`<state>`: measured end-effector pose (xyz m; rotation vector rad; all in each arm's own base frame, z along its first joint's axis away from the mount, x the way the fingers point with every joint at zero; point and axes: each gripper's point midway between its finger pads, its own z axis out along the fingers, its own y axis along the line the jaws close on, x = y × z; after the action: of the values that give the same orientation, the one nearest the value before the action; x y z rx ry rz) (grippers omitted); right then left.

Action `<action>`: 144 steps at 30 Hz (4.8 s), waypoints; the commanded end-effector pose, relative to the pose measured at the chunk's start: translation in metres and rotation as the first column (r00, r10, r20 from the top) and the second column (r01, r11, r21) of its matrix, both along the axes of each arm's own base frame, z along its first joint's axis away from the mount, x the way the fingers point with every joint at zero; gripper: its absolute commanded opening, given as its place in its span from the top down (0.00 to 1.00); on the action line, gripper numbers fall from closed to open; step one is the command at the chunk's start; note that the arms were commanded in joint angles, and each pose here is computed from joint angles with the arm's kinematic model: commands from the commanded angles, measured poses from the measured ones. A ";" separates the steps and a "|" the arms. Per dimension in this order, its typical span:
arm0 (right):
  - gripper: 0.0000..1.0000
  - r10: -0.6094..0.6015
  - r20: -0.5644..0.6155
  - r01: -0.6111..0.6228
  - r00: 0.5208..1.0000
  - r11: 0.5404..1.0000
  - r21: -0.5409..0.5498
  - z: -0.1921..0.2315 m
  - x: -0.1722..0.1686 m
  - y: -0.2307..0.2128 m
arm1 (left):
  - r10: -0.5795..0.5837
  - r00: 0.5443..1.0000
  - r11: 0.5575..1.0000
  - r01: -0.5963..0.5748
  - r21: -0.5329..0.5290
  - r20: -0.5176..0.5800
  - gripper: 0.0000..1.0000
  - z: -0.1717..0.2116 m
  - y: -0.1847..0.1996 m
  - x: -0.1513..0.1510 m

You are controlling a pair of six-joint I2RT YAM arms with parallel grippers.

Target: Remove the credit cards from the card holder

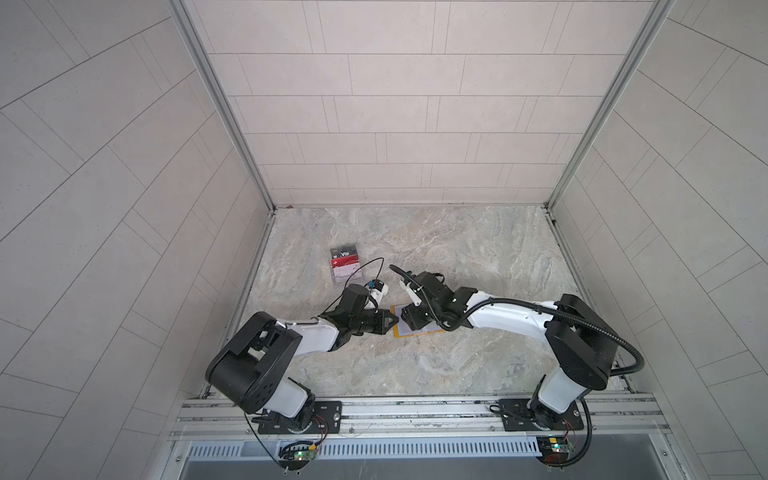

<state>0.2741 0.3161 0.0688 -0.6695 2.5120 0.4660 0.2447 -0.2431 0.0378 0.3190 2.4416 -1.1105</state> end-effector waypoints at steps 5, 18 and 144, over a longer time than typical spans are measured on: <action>0.38 -0.044 0.019 0.045 0.999 0.998 -0.036 -0.015 -0.002 -0.002 | 0.007 0.999 1.000 -0.007 -0.009 -0.034 1.00 -0.015 -0.001 -0.002; 0.38 -0.060 -0.004 0.060 0.998 0.996 -0.071 -0.040 -0.002 0.000 | 0.025 0.998 0.999 -0.023 0.034 -0.057 1.00 -0.030 0.008 -0.009; 0.73 0.066 -0.529 0.191 0.846 0.889 0.416 -0.027 -0.005 -0.009 | 0.008 0.996 0.962 0.017 0.273 -0.090 1.00 -0.052 0.031 -0.010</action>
<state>0.2742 0.2996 0.0393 -0.2717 2.7559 1.2523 0.2452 -0.2363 0.0159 0.4044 2.5457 -0.9676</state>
